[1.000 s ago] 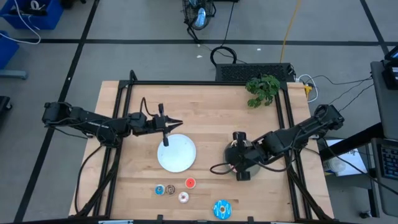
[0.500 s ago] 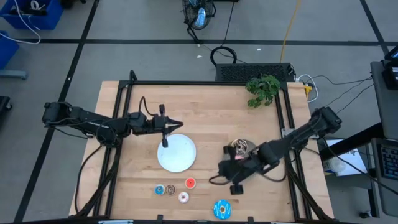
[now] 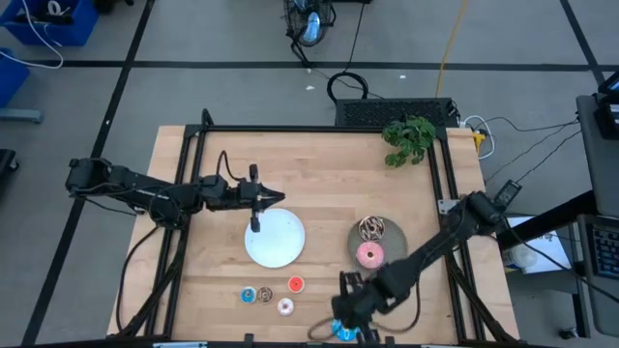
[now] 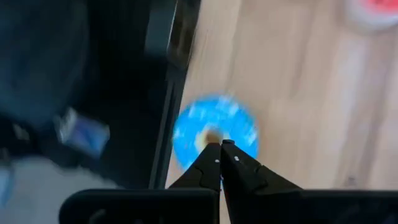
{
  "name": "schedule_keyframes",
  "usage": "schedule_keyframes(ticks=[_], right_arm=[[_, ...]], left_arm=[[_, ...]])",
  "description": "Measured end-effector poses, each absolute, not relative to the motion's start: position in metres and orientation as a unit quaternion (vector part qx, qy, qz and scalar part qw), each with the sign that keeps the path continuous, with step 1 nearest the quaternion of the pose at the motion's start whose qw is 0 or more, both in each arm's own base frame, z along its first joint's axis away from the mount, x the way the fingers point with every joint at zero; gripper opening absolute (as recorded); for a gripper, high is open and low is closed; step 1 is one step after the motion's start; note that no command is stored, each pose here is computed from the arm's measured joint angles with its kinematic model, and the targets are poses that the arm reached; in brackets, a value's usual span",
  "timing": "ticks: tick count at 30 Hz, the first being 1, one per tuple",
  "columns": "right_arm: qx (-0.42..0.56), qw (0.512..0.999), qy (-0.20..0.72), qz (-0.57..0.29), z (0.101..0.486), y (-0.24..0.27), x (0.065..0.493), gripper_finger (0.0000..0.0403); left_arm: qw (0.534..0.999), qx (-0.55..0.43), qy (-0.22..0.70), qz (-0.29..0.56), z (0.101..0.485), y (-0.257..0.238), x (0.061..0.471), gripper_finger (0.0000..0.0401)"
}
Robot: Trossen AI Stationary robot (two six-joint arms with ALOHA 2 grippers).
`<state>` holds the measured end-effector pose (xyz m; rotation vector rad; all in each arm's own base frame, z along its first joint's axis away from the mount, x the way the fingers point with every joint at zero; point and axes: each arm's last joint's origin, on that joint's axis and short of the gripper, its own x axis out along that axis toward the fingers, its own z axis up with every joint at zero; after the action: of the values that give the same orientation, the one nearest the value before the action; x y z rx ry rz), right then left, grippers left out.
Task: Pick & Place donuts
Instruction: Put the large blue donut on the gray plate
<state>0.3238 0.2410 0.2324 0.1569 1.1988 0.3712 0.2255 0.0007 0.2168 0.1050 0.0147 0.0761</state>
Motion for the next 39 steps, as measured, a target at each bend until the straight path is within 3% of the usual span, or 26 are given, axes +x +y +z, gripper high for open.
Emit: schedule_keyframes(ticks=[7, 18, 22, 31, 39], right_arm=[[0.002, 0.805, 0.565, 0.182, 0.23, 0.264, 0.331, 0.0], [0.028, 0.813, 0.564, 0.146, 0.23, 0.253, 0.34, 0.0012], [0.03, 0.811, 0.566, 0.142, 0.229, 0.252, 0.34, 0.0061], [-0.019, 0.819, 0.554, 0.146, 0.224, 0.263, 0.334, 0.0213], [-0.027, 0.809, 0.572, 0.13, 0.199, 0.271, 0.337, 0.0282]], left_arm=[[0.997, 0.065, 0.005, 0.045, 0.218, 0.001, 0.225, 0.0033], [0.997, 0.064, 0.004, 0.049, 0.218, 0.001, 0.225, 0.0033], [0.997, 0.065, 0.007, 0.049, 0.217, 0.001, 0.225, 0.0033], [0.996, 0.074, 0.008, 0.049, 0.217, 0.001, 0.225, 0.0033], [0.996, 0.076, 0.009, 0.048, 0.217, 0.001, 0.225, 0.0033]])
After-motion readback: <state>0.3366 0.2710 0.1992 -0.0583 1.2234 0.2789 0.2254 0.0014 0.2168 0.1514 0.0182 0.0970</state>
